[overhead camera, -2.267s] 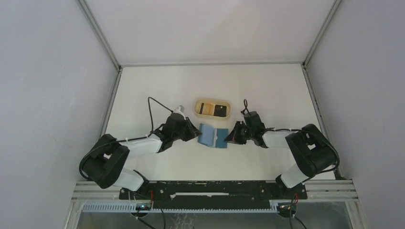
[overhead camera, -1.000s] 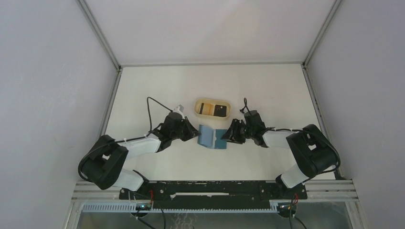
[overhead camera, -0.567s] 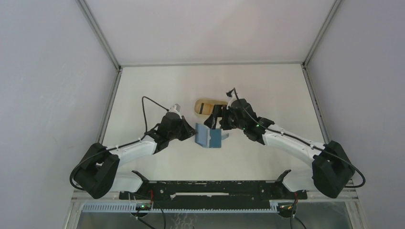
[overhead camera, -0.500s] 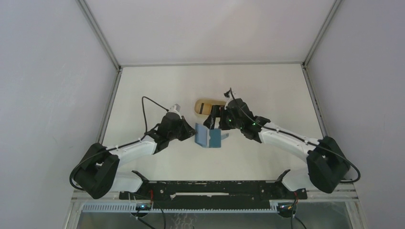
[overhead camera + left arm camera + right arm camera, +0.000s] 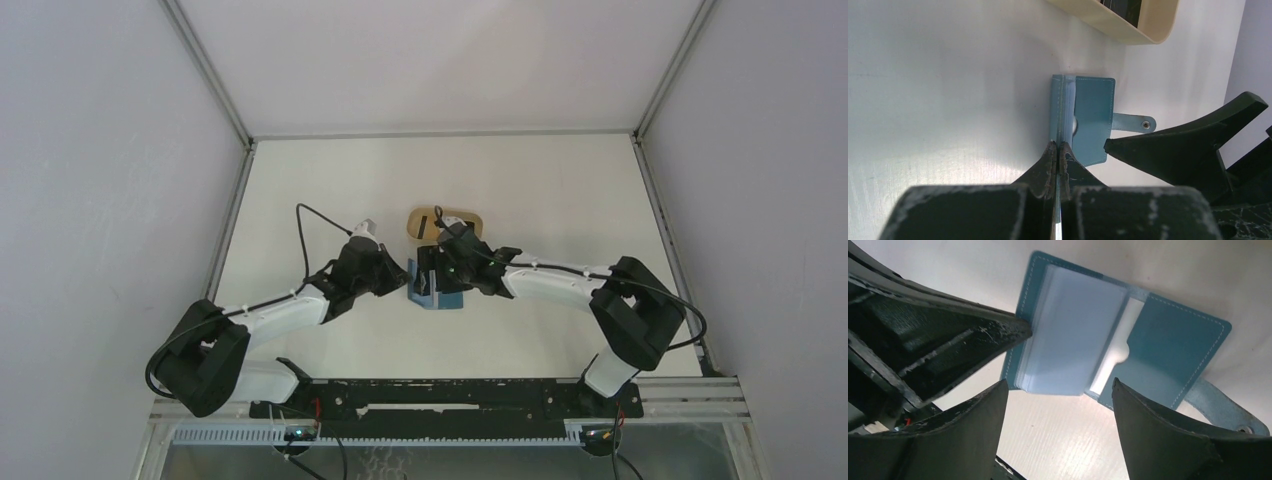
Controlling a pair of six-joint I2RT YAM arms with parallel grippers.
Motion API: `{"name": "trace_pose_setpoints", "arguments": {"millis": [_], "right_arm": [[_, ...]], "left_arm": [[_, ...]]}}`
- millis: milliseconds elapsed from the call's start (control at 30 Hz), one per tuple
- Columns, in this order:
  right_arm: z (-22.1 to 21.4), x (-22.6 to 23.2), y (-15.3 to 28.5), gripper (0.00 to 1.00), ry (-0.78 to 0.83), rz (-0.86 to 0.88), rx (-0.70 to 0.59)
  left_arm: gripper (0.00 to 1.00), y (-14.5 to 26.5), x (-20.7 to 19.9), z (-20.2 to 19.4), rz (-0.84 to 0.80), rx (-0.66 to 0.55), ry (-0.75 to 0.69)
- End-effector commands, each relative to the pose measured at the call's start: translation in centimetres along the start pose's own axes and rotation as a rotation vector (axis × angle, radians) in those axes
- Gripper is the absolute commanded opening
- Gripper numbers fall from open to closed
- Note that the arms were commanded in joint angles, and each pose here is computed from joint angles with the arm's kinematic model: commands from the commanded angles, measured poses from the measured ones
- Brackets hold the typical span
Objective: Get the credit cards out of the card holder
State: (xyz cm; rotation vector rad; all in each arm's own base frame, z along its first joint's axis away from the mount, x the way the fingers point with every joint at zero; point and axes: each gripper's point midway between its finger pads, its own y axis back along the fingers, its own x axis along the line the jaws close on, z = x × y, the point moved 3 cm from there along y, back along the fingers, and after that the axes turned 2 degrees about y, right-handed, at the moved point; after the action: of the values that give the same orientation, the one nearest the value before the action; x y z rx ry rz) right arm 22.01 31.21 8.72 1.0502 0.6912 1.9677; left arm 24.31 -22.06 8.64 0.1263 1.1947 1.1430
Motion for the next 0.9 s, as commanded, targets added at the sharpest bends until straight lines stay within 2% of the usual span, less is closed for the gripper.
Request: {"name": "trace_pose_setpoints", "arguments": {"millis": [0,167,433,700,867], "right_arm": [[1.7,1.6,-0.3,0.83,0.023,0.033,-0.052],[1.5,1.3,-1.4,0.79,0.031,0.015,-0.036],[1.2,0.6,-2.8,0.66,0.07,-0.038,-0.008],[0.4,-2.0,-2.8,0.66,0.129,-0.18,0.014],[0.0,-3.0,-2.4,0.71,0.148,-0.23,0.017]], "left_arm": [[0.0,0.3,-0.4,0.2,-0.024,-0.029,0.013],[0.0,0.3,-0.4,0.2,-0.024,-0.029,0.015],[0.0,0.4,-0.2,0.0,-0.021,-0.026,0.018],[0.0,0.6,0.0,-0.1,-0.018,-0.025,0.02],[0.0,0.6,0.3,-0.3,-0.013,-0.021,0.022]]}}
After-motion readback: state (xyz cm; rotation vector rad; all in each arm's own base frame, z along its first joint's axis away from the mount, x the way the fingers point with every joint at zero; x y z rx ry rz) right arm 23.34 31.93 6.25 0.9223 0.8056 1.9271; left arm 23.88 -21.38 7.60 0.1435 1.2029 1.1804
